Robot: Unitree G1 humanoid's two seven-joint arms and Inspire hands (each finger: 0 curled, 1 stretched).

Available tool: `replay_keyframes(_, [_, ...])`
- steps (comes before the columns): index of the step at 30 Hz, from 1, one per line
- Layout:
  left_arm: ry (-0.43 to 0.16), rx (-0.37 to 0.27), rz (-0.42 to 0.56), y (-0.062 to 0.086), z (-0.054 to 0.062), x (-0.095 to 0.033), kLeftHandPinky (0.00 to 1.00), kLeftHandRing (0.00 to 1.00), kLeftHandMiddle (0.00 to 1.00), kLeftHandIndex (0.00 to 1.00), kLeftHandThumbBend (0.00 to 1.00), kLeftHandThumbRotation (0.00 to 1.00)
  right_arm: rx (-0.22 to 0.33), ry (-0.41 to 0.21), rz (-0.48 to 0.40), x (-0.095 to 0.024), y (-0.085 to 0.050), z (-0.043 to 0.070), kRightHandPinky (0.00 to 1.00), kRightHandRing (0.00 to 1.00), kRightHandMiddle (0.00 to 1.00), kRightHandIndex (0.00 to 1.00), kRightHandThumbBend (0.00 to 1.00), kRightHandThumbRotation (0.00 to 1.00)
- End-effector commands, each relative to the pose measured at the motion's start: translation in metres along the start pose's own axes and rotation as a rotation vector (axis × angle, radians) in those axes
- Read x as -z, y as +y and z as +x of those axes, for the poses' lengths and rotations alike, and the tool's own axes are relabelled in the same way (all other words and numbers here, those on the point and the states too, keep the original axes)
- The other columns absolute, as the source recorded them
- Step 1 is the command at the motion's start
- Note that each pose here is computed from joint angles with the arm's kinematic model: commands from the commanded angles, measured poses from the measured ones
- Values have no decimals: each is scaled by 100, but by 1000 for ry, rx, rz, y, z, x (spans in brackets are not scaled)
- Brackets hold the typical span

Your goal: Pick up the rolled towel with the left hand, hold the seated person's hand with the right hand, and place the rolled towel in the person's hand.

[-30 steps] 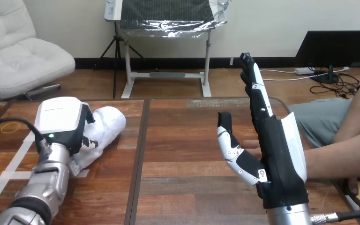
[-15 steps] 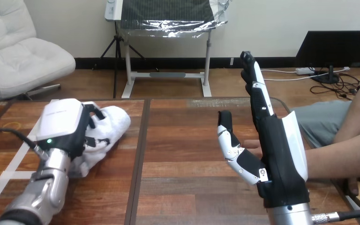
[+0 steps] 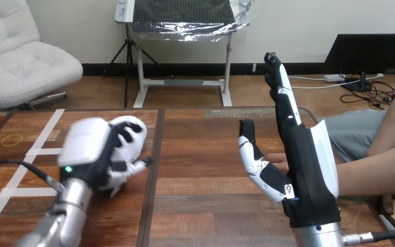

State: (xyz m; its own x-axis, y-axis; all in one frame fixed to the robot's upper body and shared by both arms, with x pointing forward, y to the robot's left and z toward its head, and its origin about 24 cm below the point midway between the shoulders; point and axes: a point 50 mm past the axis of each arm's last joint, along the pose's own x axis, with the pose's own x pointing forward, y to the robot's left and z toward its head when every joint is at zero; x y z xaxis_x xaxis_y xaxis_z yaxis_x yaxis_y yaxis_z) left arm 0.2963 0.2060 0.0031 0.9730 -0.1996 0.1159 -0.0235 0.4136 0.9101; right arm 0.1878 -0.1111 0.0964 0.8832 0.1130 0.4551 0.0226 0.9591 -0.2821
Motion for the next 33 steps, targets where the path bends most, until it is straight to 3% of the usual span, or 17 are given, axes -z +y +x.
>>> replay_keyframes(1, [-200,-70,-67,17,1,-36,49,54,59,68,61,47,33,-82,5,-15,-3,10,100,100,100,100,0,0])
replay_keyframes(14, [-353,-64,-110,14,-26,-67,42,49,57,66,60,47,37,-80,12,-17,-3,9,100,100,100,100,0,0])
replay_keyframes(24, [-389,-30,-153,12,-46,-82,40,49,56,66,63,49,38,-78,12,-17,-4,8,100,100,99,100,0,0])
replay_keyframes(33, [-425,-7,-174,12,-57,-89,39,49,56,65,65,51,35,-84,15,-16,-3,9,100,100,98,100,0,0])
